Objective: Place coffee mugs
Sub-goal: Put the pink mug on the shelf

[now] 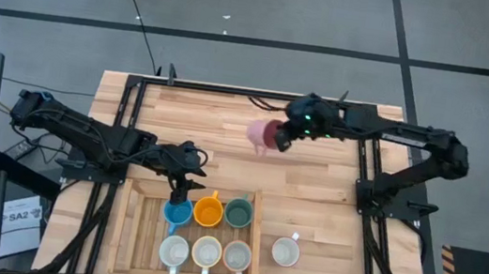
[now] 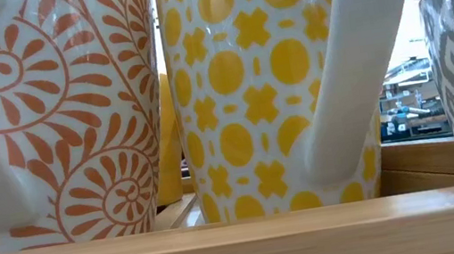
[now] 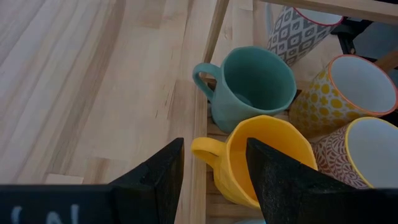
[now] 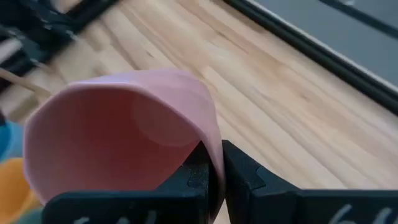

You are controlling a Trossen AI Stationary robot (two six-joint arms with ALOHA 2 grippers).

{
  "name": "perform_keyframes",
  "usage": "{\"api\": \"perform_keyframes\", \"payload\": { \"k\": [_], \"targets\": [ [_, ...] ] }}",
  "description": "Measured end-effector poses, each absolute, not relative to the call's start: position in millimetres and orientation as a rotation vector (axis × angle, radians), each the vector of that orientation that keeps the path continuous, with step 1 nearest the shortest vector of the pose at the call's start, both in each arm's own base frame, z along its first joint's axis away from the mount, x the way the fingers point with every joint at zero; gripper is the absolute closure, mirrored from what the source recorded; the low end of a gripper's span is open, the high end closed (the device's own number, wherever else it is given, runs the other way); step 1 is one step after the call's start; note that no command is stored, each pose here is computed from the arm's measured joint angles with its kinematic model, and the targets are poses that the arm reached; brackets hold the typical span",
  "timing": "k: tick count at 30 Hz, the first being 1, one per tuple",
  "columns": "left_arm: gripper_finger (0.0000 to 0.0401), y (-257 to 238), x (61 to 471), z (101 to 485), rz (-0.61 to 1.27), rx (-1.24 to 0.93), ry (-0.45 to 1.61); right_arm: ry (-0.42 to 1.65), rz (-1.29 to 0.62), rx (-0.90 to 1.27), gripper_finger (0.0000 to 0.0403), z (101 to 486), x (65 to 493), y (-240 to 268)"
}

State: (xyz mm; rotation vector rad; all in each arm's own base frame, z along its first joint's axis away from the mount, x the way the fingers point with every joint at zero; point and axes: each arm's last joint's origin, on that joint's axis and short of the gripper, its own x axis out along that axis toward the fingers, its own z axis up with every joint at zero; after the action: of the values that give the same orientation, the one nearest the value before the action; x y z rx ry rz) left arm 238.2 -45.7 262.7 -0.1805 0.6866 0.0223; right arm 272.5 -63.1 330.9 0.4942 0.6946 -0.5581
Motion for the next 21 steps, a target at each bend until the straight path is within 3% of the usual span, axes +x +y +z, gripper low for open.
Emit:
{"api": "perform_keyframes", "payload": {
  "k": [9, 21],
  "targets": [
    [0.0221, -46, 238, 263, 0.022, -0.180, 0.688, 0.764, -0.426, 0.581, 0.0373, 283, 322, -85],
    [0.0221, -46, 239, 264, 0.019, -0.183, 0.668, 0.968, -0.422, 0.620, 0.0373, 222, 348, -90]
  ]
}}
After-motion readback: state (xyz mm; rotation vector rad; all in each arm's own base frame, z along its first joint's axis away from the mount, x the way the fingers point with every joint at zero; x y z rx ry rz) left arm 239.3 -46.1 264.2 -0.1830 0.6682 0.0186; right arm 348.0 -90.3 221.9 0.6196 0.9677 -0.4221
